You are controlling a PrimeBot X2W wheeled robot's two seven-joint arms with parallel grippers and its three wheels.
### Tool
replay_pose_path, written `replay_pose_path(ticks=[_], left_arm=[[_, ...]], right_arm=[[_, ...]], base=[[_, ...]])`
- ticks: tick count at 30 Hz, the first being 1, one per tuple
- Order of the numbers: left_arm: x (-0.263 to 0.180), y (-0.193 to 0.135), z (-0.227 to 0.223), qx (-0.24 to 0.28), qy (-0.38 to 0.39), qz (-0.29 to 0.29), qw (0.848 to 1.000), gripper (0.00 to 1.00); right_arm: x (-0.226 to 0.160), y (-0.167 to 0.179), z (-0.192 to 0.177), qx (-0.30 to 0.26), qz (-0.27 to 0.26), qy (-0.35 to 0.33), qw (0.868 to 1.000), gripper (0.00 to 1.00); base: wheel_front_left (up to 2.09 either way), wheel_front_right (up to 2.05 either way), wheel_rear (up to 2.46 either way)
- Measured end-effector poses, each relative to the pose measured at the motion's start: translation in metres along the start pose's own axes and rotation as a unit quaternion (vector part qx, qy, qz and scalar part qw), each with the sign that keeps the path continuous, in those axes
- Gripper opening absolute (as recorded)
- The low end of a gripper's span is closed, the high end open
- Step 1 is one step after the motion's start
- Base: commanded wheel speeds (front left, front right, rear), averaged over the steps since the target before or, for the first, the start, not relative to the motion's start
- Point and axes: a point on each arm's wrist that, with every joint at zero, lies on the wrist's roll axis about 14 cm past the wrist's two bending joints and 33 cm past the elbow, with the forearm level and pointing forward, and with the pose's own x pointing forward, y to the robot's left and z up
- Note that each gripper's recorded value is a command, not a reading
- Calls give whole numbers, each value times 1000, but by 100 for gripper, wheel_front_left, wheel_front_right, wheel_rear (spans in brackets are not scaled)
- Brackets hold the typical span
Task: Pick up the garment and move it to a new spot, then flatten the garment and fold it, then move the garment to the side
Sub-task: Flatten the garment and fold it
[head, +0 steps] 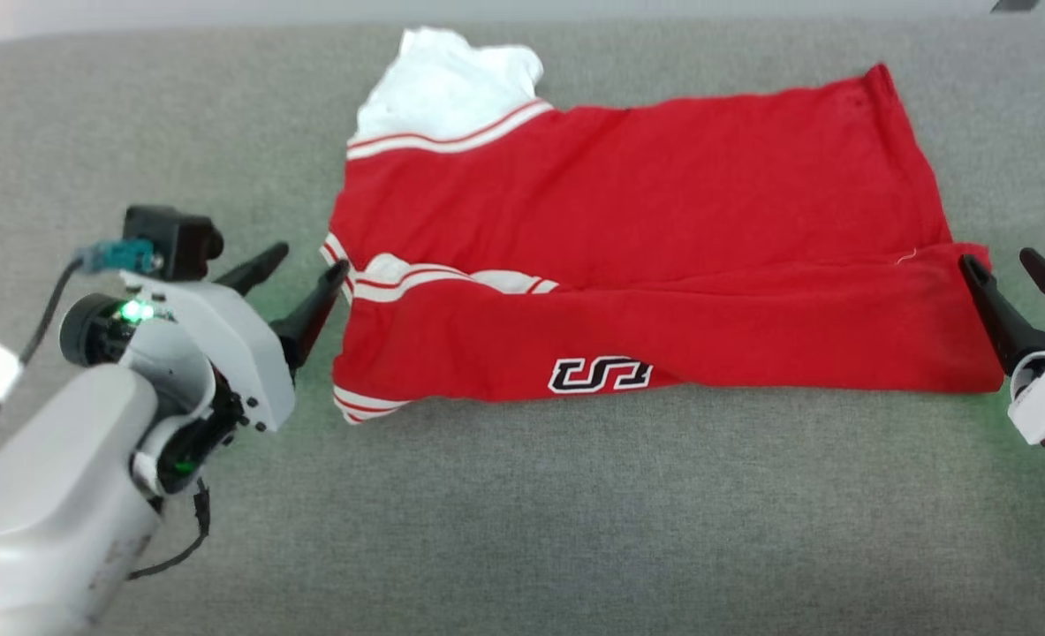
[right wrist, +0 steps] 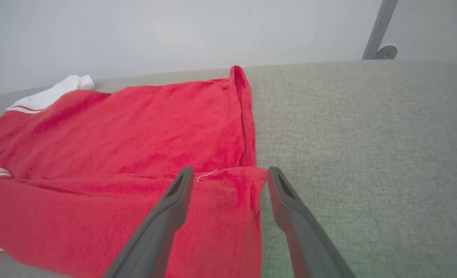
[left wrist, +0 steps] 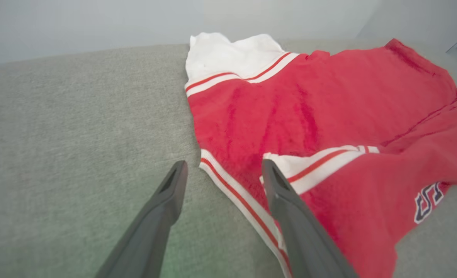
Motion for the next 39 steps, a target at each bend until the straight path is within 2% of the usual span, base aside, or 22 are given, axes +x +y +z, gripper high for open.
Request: replay_pose_path(ticks=[5, 9, 11, 16, 22, 23, 24, 25, 30, 35, 39], left_arm=[[-18, -12, 7, -7, 77, -4, 997, 100], [-28, -29, -17, -21, 173, -21, 984, 100], [-32, -32, -26, -19, 196, -25, 980, 100], [-31, -50, -42, -61, 232, -45, 970, 100], [-31, -57, -78, -103, 297, -68, 947, 100], [-31, -57, -78, -103, 297, -68, 947, 86], [-30, -56, -80, -105, 302, -70, 945, 50], [-30, -56, -82, -106, 305, -72, 944, 0], [-26, -58, -87, -127, 313, -83, 938, 0], [-23, -59, -87, -123, 307, -88, 940, 0], [-20, -58, -86, -121, 300, -90, 942, 0]], right_arm=[[-9, 6, 11, 3, 5, -17, 1000, 100], [-14, 8, 11, 6, 6, -20, 1000, 100], [-15, 8, 10, 7, 6, -19, 1000, 100], [-20, 3, 7, 9, -1, -16, 1000, 100], [-24, -7, 5, 12, -14, -13, 1000, 100], [-24, -7, 5, 12, -14, -13, 1000, 100], [-24, -8, 5, 12, -15, -13, 1000, 100], [-25, -8, 5, 12, -16, -12, 1000, 100], [-22, -4, 1, -2, -6, 6, 1000, 100], [-17, 3, -5, -52, 12, 57, 997, 100], [-17, 7, -33, -111, 30, 159, 981, 100]], base=[[0, 0, 0], [0, 0, 0], [0, 0, 0], [0, 0, 0], [0, 0, 0], [0, 0, 0], [0, 0, 0], [0, 0, 0], [0, 0, 0], [0, 0, 0], [0, 0, 0]])
